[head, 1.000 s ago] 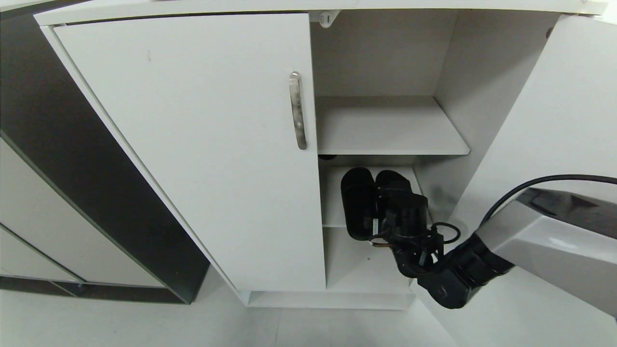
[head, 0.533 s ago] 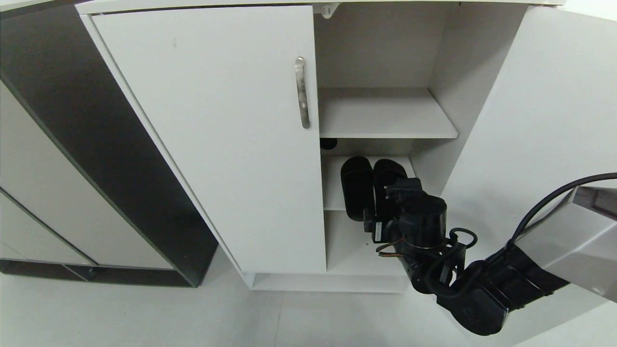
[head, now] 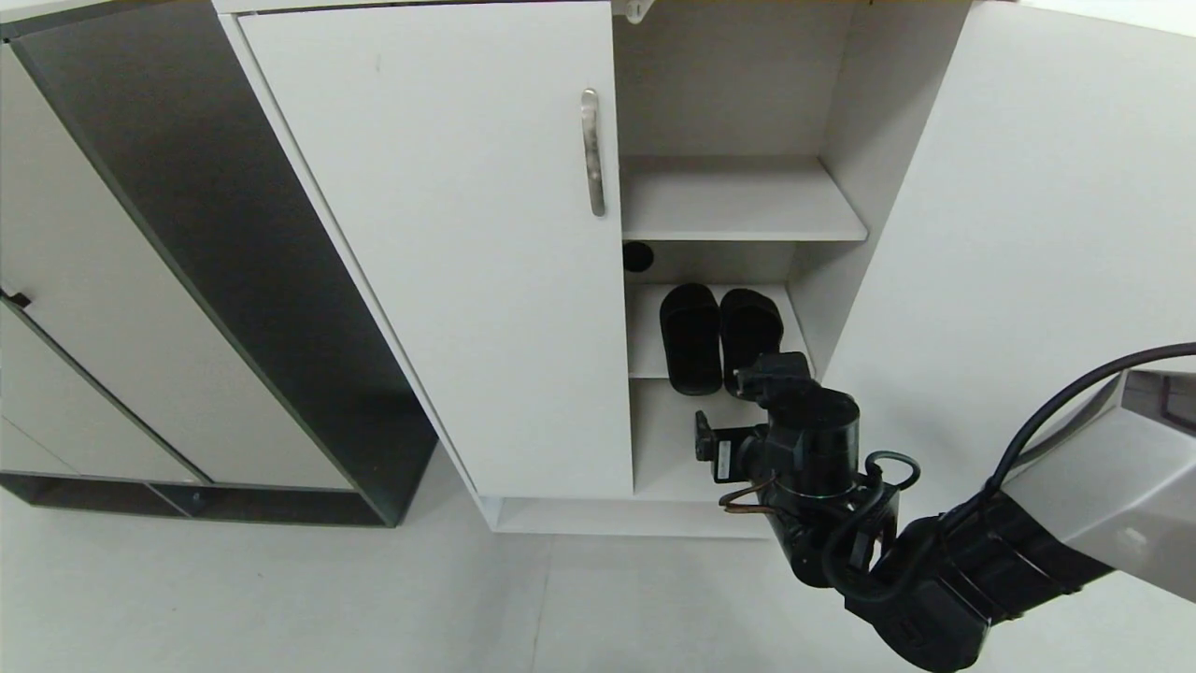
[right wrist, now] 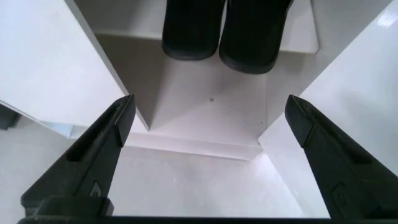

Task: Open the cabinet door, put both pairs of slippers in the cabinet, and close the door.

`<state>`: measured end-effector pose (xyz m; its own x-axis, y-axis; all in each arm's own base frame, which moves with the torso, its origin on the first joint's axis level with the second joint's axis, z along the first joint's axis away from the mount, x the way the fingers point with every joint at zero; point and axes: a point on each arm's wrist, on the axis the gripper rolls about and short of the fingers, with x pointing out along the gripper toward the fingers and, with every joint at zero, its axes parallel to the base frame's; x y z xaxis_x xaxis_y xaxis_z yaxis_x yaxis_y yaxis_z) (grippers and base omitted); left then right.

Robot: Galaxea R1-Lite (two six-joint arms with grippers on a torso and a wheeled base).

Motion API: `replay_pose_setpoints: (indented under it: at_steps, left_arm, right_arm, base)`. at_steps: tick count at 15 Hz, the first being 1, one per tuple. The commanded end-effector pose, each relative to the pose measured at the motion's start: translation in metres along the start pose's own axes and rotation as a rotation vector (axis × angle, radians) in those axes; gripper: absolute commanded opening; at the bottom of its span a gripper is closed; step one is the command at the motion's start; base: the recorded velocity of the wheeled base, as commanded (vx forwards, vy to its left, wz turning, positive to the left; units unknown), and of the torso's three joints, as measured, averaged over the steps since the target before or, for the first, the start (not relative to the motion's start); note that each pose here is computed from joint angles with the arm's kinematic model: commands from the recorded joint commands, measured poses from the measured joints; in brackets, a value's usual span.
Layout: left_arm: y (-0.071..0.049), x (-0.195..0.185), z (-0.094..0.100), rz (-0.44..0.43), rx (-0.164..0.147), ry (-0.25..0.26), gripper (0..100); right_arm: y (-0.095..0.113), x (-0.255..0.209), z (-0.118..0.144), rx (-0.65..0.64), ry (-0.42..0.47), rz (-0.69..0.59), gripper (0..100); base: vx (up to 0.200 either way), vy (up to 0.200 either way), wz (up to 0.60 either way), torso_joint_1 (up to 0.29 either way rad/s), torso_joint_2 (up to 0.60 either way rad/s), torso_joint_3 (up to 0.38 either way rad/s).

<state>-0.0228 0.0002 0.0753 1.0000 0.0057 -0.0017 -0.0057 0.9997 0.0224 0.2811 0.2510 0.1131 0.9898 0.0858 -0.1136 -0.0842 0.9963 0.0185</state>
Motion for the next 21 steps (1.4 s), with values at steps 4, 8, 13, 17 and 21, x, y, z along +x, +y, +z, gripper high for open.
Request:
replay_pose_setpoints:
  at_steps: [4,8,13,17,21]
  left_arm:
    - [0.000,0.000,0.000,-0.001,-0.001,0.001,0]
    - [0.000,0.000,0.000,-0.001,-0.001,0.001,0]
    - [0.000,0.000,0.000,-0.001,-0.002,0.001,0]
    - [0.000,0.000,0.000,0.000,-0.019,0.001,0]
    - [0.000,0.000,0.000,-0.001,-0.018,0.001,0]
  right_arm:
    - [0.004,0.002,-0.004,-0.007,0.006,0.007,100]
    - [0.003,0.001,-0.007,-0.010,0.014,0.005,100]
    - [0.003,0.001,-0.005,-0.006,0.010,0.010,100]
    - [0.007,0.006,-0.011,-0.015,0.012,0.028,100]
    - [0.005,-0.009,-0.018,-0.032,0.024,0.042,100]
  base:
    - [0.000,0.000,0.00,0.000,0.00,0.000]
    - [0.000,0.000,0.00,0.002,0.00,0.151]
    - [0.000,0.000,0.00,0.003,0.00,0.196]
    - [0.000,0.000,0.00,0.001,0.00,0.025]
    - [0.000,0.000,0.00,0.000,0.00,0.000]
